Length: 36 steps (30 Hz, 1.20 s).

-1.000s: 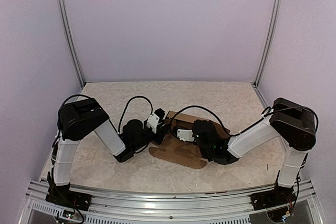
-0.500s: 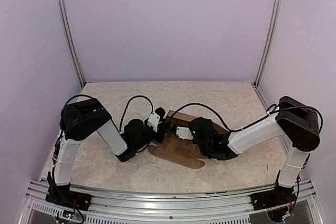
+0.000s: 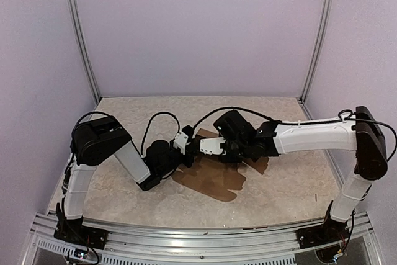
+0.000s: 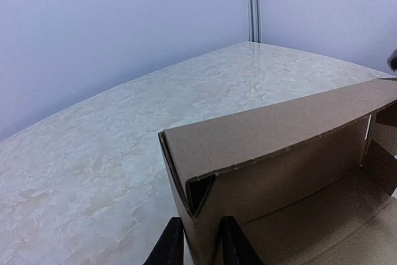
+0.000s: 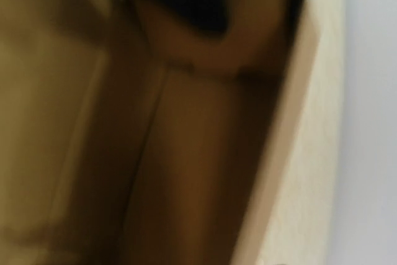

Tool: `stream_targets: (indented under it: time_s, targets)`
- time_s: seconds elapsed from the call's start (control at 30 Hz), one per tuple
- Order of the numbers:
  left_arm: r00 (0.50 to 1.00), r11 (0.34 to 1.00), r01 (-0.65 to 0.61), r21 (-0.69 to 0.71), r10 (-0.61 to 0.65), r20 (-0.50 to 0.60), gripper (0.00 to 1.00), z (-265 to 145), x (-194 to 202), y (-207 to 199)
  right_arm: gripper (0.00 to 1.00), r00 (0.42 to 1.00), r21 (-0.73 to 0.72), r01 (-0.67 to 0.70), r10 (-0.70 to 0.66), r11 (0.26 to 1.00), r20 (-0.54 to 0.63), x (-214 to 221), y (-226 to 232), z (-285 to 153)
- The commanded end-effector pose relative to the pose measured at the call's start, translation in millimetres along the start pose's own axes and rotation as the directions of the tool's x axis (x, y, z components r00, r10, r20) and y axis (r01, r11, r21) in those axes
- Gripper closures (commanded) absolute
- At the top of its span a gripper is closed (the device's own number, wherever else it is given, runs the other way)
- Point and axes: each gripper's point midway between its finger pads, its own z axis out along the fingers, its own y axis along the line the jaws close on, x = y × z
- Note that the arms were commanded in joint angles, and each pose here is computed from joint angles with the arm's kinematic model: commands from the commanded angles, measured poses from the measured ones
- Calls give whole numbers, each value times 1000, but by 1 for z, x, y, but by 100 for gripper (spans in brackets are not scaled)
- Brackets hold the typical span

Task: Fold the paper box

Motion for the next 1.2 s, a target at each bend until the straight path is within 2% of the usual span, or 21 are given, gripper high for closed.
stream_targets:
  time_s: [0.0, 0.1, 0.17, 0.27, 0.3, 0.4, 0.47, 0.77, 1.17]
  targets:
    - [998, 1000, 3, -15, -2, 55, 79, 4, -13, 4, 47, 973, -347, -144, 197, 927, 120, -20, -9, -40]
    - [999, 1000, 2, -11, -1, 53, 79, 3, -13, 4, 42, 933, -459, -225, 326, 860, 154, -26, -32, -49]
    - [999, 1000, 3, -6, -2, 54, 79, 3, -13, 3, 38, 885, -499, -326, 445, 803, 136, -18, -55, -38]
    - [998, 1000, 1, 3, -1, 58, 78, 3, -13, 1, 37, 797, -604, -459, 602, 652, 45, -5, -67, -7]
    - [998, 1000, 1, 5, -1, 56, 78, 3, -13, 1, 36, 767, -659, -479, 642, 580, 8, -3, -63, 3]
    - [999, 1000, -2, 10, 1, 45, 78, 3, -11, 0, 29, 679, -774, -506, 729, 381, -85, 1, -52, 24]
    - [999, 1000, -5, 19, 5, 32, 77, 4, -9, -1, 29, 649, -815, -494, 752, 304, -113, 1, -46, 31]
    - [999, 996, 25, 91, -21, -45, 74, 15, 0, -6, 32, 619, -891, -434, 762, 132, -189, -5, -15, 34]
    - [996, 986, 36, 161, -21, -91, 71, 30, 9, -19, 43, 602, -910, -413, 760, 33, -245, -6, -1, 39]
